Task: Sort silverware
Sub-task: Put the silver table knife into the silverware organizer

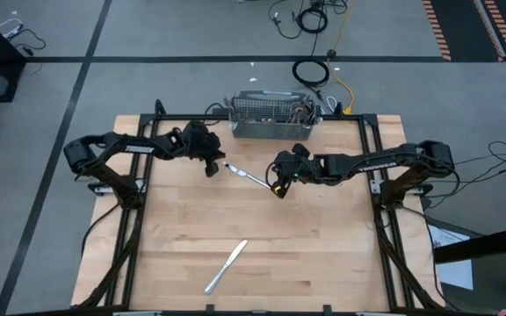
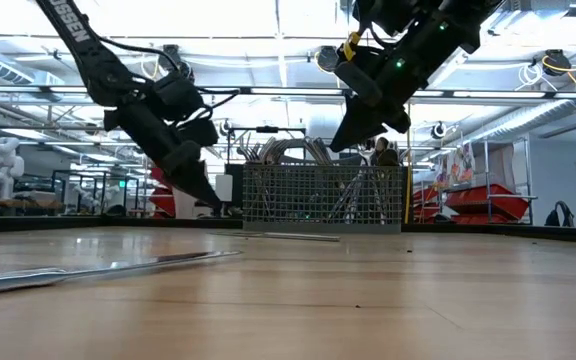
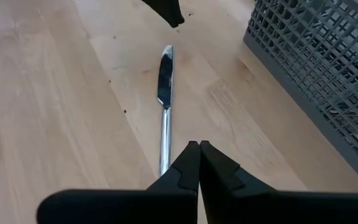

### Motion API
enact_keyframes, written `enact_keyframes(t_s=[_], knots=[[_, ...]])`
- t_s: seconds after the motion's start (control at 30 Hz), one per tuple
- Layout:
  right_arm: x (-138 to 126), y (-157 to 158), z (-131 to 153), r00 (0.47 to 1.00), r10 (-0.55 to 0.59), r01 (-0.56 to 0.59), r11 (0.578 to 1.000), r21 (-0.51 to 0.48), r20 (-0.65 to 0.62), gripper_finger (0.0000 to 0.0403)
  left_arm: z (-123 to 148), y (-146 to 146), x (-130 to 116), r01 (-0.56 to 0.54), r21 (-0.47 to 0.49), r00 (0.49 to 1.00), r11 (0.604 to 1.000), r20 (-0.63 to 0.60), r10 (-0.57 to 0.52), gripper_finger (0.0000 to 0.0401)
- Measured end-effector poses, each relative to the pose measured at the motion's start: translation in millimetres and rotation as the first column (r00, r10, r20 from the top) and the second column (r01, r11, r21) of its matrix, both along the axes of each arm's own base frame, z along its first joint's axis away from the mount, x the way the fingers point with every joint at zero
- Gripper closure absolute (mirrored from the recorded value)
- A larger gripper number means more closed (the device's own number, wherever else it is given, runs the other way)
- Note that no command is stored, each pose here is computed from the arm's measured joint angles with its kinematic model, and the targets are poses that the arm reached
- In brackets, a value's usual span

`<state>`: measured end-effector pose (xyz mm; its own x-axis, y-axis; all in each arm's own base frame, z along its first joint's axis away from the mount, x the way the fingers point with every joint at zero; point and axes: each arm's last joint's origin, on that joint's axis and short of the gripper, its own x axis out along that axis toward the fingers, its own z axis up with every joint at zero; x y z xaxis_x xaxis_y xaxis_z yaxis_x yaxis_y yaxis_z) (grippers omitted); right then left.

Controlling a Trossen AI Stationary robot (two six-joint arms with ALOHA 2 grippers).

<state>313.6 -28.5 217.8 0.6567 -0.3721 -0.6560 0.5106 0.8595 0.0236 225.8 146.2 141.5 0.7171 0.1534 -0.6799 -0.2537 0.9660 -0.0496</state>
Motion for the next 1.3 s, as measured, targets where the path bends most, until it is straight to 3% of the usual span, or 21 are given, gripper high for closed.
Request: enact_keyframes(t_s=[0.63, 0.83, 1.07, 1.17, 1.3], knots=[[2, -2, 1, 0.999, 0.052, -0.053, 0.997, -0.057, -0.011, 0.0398, -51, -1, 1, 0.005, -0.173, 0.997, 0.985, -0.08, -0.019, 0.0401], [11, -3, -11, 0.997, 0.077, -0.079, 0.994, -0.081, -0.031, 0.033, -51, -7, 5, -0.028, -0.227, 0.998, 0.974, -0.064, 0.014, 0.0401], [34, -5, -55, 0.996, 0.068, -0.072, 0.995, -0.07, -0.051, 0.0228, -51, -24, 15, 0.013, -0.238, 0.997, 0.971, -0.067, -0.03, 0.0401], [37, -6, -82, 0.992, 0.053, -0.056, 0.998, -0.027, -0.119, 0.0206, -51, -30, 18, 0.026, -0.225, 0.996, 0.974, -0.072, -0.043, 0.0401], [41, -3, -109, 0.984, 0.094, -0.078, 0.991, 0.105, -0.154, 0.0193, -51, -35, 21, 0.022, -0.219, 0.996, 0.975, -0.075, -0.039, 0.0401]])
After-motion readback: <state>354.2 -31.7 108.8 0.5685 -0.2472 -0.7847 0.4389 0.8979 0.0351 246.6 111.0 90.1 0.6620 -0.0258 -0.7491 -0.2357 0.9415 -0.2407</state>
